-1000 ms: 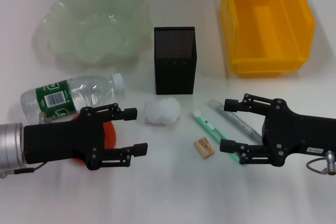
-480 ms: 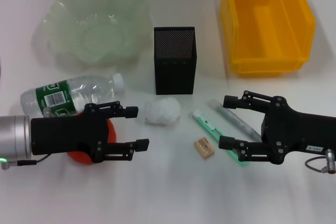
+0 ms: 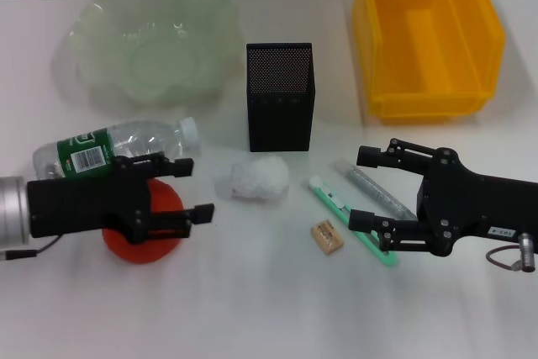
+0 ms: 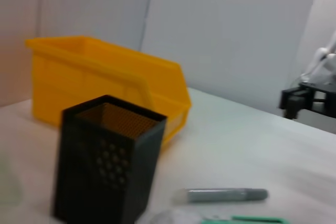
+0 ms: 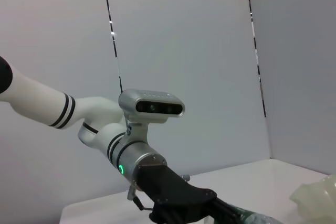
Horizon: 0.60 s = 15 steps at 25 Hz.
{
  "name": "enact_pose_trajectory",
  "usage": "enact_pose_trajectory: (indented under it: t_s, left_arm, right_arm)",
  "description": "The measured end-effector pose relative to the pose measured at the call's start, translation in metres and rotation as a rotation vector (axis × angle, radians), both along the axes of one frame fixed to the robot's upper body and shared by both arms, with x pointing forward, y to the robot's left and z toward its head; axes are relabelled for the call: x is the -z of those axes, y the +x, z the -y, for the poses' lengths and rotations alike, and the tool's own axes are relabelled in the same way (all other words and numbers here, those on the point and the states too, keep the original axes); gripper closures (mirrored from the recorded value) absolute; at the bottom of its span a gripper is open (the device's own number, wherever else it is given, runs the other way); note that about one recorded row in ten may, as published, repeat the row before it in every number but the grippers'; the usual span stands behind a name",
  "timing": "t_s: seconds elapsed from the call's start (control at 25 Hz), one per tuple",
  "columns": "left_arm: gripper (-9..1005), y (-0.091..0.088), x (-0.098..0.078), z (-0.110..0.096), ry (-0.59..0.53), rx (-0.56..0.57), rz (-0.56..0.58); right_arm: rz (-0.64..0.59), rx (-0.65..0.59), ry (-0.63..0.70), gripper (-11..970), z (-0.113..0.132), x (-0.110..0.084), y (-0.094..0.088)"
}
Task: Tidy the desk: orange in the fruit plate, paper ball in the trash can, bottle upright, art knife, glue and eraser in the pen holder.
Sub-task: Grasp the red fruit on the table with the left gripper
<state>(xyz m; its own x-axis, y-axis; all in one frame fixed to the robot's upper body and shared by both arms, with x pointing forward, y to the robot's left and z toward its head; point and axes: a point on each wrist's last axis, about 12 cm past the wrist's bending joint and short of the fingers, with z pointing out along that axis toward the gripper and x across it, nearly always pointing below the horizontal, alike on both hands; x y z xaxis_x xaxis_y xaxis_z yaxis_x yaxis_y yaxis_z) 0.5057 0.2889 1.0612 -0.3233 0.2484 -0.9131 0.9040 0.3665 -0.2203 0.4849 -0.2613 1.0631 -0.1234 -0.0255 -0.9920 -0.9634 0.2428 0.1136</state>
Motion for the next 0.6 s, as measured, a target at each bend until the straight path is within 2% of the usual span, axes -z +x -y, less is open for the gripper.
enact_pose_trajectory:
  t_s: [0.28,0.6]
  left_arm:
    - [184,-0.003,-0.005,-0.023,-0.011,-0.124,-0.046]
    - [184,-0.006,-0.006,-0.031,0.002,-0.146,-0.074]
  right_arm:
    - [0.027,0.001,-0.004,137,0.000,-0.001,0.001]
    - [0.050,0.004,-0.005,135,0.000,-0.002,0.002]
